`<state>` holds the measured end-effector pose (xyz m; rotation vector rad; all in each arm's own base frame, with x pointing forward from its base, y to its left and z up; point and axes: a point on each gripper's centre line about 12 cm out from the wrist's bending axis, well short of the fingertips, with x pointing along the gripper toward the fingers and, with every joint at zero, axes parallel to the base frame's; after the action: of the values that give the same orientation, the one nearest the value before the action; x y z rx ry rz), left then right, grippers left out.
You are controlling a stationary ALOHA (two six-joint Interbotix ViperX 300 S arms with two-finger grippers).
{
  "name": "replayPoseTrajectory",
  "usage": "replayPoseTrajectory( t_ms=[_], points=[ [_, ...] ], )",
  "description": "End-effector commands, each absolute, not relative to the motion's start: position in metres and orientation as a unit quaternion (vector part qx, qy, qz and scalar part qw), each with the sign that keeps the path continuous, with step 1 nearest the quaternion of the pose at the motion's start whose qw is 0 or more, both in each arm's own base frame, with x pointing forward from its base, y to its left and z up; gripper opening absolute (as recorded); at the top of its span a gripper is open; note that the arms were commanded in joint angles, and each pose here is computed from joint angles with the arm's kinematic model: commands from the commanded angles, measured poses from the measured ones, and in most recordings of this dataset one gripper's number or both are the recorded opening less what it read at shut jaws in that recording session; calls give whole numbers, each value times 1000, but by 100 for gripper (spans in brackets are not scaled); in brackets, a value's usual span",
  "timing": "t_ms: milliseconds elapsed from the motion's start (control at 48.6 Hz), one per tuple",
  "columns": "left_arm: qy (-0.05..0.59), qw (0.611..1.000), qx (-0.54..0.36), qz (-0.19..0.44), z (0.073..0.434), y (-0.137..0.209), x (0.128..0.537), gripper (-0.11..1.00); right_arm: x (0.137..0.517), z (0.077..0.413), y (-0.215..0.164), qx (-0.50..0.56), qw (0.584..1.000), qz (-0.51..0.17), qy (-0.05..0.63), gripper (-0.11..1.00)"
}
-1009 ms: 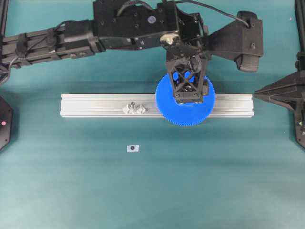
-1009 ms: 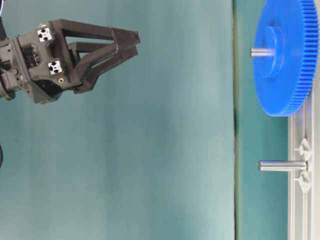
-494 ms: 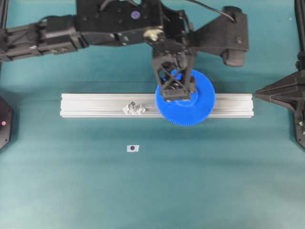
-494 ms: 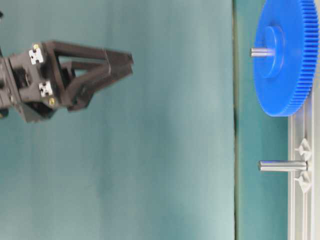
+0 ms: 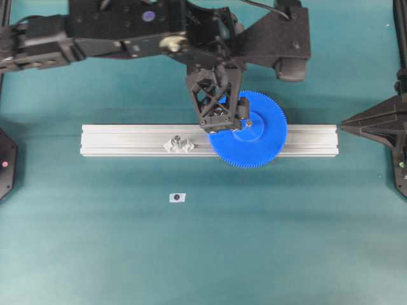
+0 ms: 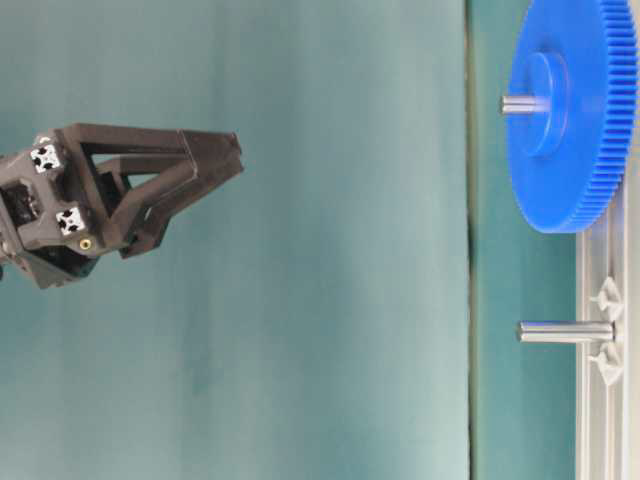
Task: Insert the large gear onto the shaft.
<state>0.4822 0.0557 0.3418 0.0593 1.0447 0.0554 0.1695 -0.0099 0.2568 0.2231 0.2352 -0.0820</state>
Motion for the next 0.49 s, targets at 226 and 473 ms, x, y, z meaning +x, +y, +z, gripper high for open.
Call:
replayPoseTrajectory(
  t_ms=[226, 473],
  points=[
    [438, 898, 36, 23, 348, 45, 475, 88, 171, 262, -10, 116, 986, -42, 110, 4],
    [395, 918, 10, 37, 348, 43, 463, 88, 171, 262, -10, 116, 986, -42, 110, 4]
  ],
)
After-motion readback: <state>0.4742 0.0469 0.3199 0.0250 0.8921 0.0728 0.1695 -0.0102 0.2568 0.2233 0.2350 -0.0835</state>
